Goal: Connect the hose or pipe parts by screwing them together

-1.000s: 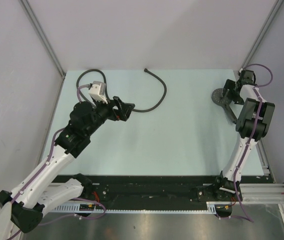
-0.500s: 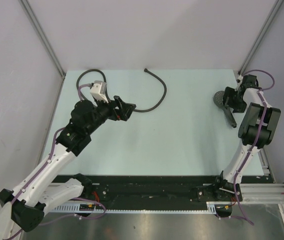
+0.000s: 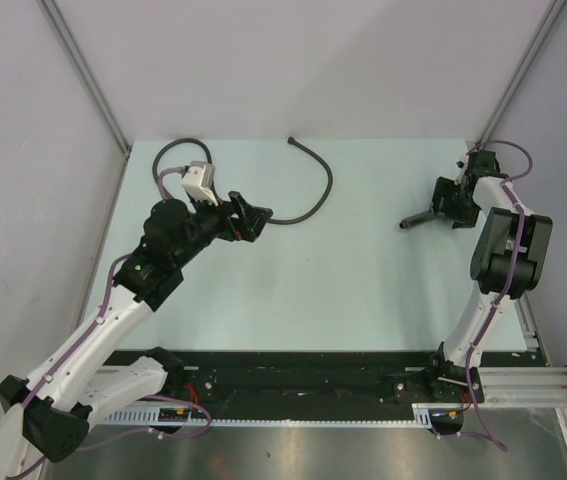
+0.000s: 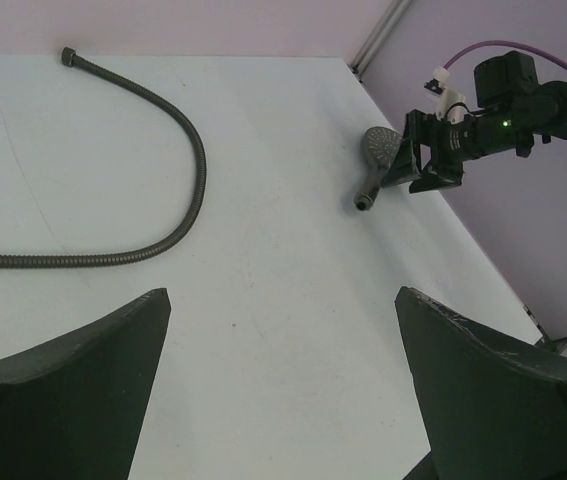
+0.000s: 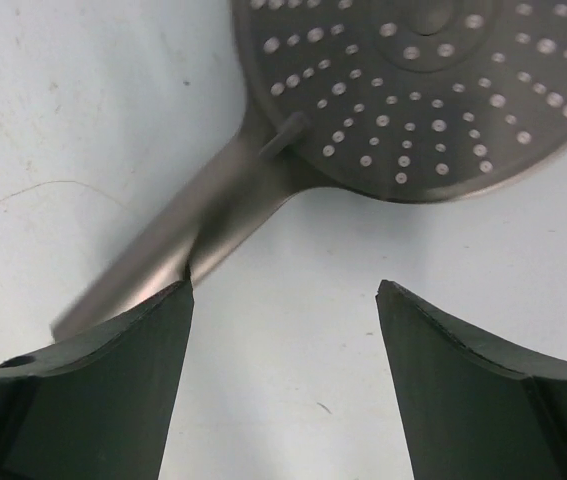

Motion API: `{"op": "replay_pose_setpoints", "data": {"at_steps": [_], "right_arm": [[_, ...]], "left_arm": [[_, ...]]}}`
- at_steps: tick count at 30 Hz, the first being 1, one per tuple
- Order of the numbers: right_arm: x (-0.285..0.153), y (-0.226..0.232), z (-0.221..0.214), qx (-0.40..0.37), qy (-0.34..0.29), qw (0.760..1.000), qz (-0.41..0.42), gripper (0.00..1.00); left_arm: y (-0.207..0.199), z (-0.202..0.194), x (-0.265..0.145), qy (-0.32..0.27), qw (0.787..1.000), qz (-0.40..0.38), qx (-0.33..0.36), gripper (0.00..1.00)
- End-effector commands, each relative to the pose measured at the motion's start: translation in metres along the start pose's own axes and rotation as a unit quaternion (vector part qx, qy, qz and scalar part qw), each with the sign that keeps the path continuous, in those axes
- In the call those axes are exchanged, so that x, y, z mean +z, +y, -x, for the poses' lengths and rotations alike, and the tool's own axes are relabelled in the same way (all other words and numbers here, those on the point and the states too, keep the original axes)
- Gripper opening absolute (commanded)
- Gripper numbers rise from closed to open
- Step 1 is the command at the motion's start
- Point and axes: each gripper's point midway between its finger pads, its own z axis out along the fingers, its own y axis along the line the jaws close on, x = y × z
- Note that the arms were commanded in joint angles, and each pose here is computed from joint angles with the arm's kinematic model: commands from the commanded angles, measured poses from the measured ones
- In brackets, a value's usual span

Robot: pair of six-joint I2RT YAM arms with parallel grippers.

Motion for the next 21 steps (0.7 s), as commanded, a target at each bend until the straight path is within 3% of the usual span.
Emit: {"op": "replay_pose_setpoints", "data": {"at_steps": [1, 7, 21], "right_arm": [[0.005, 0.008, 0.005, 0.014, -0.013, 1.000, -0.014, 0.79], [0.009, 0.003, 0.003, 0.033, -0.016, 0.999, -0.027, 0.79], [0.003, -0.060, 0.026, 0.100, -0.061, 0.991, -0.068, 0.81]], "left_arm": [[-0.004, 0.014, -0.003, -0.025, 1.000, -0.007, -0.004, 1.00], [-0.003, 0.014, -0.002, -0.027, 1.000, -0.003, -0.003, 1.00], [-0.001, 0.012, -0.001, -0.024, 1.000, 0.000, -0.004, 1.00]]}}
